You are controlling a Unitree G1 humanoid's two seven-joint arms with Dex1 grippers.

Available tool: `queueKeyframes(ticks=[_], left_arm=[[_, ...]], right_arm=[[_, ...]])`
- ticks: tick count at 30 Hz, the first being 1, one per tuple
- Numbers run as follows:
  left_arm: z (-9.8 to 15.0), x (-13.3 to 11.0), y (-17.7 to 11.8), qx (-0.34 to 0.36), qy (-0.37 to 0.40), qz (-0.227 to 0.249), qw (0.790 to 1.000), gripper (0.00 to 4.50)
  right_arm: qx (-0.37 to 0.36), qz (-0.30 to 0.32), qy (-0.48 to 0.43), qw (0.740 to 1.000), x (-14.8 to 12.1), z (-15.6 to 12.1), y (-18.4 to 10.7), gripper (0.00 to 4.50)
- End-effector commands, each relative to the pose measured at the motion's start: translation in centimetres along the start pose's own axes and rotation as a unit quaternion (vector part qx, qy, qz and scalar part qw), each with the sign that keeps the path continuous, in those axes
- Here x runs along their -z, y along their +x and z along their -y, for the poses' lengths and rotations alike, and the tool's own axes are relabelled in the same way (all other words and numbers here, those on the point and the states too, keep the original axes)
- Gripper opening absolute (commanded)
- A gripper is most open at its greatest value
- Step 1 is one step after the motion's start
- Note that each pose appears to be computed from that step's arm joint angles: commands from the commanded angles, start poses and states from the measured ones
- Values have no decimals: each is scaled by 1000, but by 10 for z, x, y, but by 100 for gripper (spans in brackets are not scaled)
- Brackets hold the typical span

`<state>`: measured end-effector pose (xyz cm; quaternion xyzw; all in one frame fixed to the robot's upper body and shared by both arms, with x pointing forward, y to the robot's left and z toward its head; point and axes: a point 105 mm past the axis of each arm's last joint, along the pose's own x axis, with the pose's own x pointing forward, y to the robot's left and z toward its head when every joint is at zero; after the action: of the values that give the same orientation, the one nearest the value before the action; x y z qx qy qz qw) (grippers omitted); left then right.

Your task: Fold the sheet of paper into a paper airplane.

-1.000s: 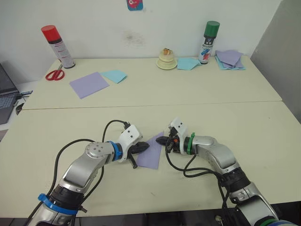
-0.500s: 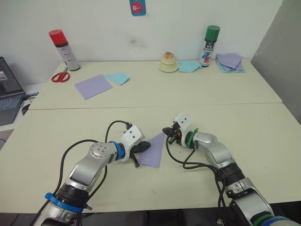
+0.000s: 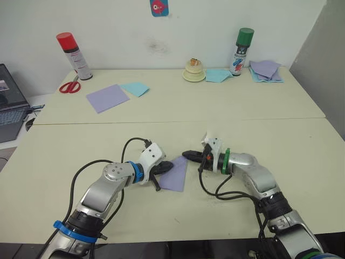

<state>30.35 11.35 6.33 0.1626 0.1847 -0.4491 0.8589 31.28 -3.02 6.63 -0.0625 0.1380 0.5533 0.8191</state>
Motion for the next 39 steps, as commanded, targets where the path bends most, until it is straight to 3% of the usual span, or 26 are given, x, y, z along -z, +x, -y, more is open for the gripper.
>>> queueKeyframes(ticks=[1,14,18,22,27,30,34,39], left_arm=[[5,28,3,-1,-24,-50,998,0],[4,30,1,-4,-26,-54,998,0],[4,30,0,-6,-27,-54,998,0],[4,31,-2,-10,-30,-51,998,0],[1,30,-3,-23,-45,-39,998,0],[-3,24,-4,-25,-54,-22,998,0],[-15,5,-12,-38,-71,30,996,0],[-21,-19,-25,-31,-88,77,993,0]], right_arm=[[-25,-40,-33,998,12,-11,1,5],[-217,-145,-5,965,53,-74,-9,5],[-260,-163,-5,952,53,-75,-17,5],[-239,-115,-6,964,24,-59,-22,5],[-204,-16,9,979,-34,-48,-26,5],[-153,20,19,988,-50,-40,-19,5],[-55,-2,-9,998,-35,-20,-1,5],[-3,-46,-29,999,-4,-13,7,5]])
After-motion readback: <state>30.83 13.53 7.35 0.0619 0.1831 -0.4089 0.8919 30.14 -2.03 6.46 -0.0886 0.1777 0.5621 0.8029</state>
